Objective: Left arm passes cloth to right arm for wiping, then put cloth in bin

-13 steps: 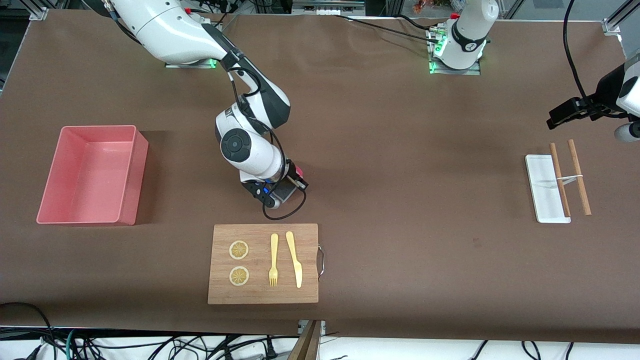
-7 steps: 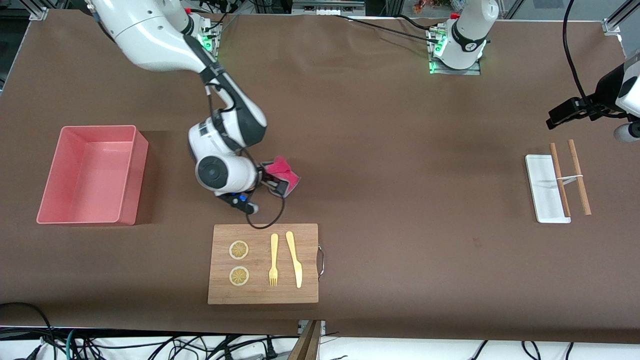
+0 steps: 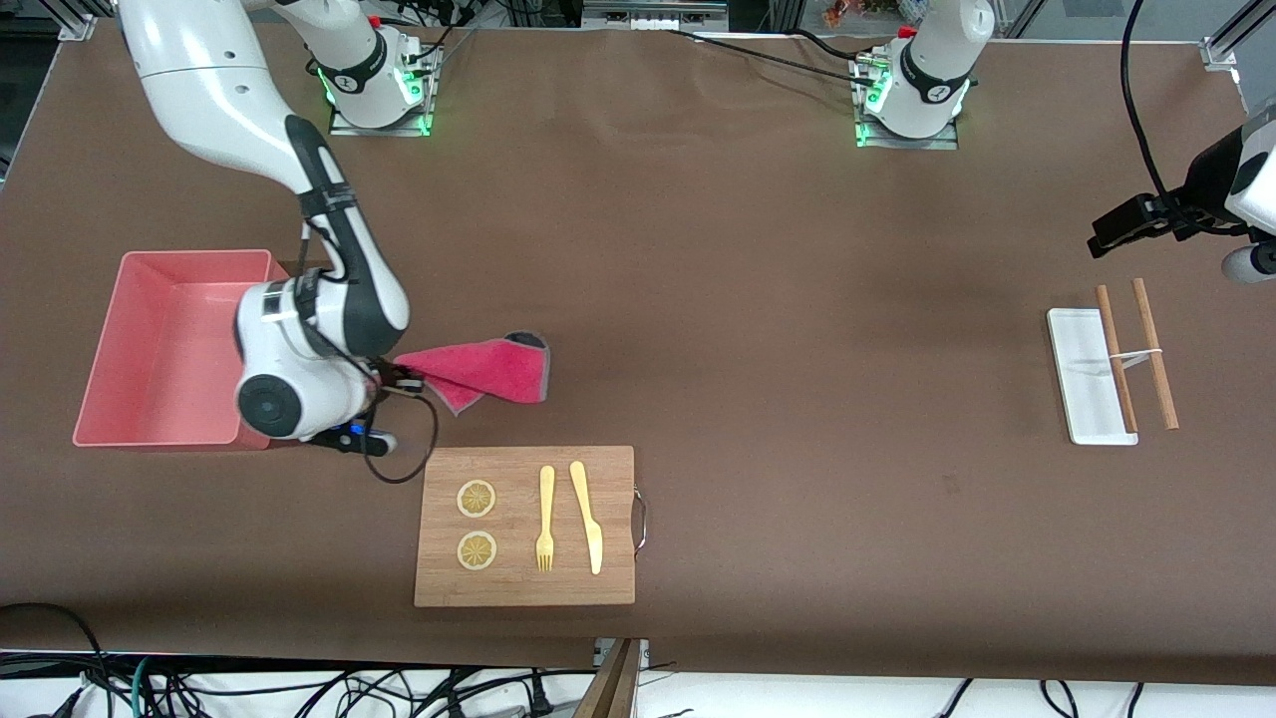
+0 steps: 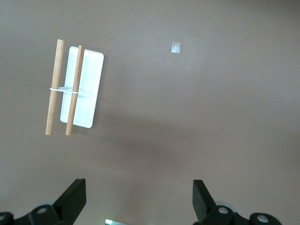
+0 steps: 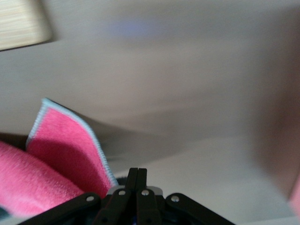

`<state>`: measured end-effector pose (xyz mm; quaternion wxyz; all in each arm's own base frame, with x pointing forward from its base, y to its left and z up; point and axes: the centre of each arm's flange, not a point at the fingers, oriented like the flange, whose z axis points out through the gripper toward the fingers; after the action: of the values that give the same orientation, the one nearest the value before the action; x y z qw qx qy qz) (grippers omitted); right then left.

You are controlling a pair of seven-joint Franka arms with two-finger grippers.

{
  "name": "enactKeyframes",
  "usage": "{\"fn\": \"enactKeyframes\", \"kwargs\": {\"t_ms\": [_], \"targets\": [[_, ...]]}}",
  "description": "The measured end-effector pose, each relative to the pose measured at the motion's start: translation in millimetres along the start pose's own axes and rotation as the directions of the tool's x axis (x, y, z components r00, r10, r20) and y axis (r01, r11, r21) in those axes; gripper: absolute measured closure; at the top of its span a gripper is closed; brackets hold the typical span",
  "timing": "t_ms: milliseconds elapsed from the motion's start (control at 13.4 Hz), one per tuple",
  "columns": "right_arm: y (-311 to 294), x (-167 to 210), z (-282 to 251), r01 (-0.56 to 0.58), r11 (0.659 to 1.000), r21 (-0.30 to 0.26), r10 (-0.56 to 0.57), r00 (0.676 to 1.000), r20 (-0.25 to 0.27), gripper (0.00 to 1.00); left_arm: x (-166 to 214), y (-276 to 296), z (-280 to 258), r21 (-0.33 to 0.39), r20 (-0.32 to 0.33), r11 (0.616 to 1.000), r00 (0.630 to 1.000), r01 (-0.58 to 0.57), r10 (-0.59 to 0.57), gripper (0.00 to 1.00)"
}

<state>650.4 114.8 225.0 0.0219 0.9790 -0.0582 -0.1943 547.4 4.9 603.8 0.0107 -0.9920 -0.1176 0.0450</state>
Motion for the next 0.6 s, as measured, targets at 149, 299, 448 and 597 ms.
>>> {"fn": "enactKeyframes", "kwargs": {"t_ms": [149, 299, 448, 597], "targets": [[36.2, 7.0, -4.2, 0.061, 0.998, -0.016, -0.061, 0.998, 0.003, 0.99, -0.7, 2.6, -0.2, 0.0, 0.0, 1.0, 1.0, -0.005, 0.005, 0.0], [55.3, 5.8, -18.3, 0.093, 0.996, -0.017, -0.093, 0.996, 0.003, 0.99, -1.0, 3.3, -0.4, 0.0, -0.001, 1.0, 1.0, -0.006, 0.006, 0.0], [61.7, -8.8, -50.3, 0.105, 0.994, -0.017, -0.105, 0.994, 0.02, 0.99, -1.4, 3.5, -0.9, 0.0, -0.002, 1.0, 1.0, -0.007, 0.007, 0.0], [69.9, -29.1, -95.4, 0.112, 0.993, -0.026, -0.112, 0.994, 0.012, 0.99, -2.2, 4.9, -1.7, 0.0, -0.003, 1.0, 1.0, -0.01, 0.01, 0.0]]}}
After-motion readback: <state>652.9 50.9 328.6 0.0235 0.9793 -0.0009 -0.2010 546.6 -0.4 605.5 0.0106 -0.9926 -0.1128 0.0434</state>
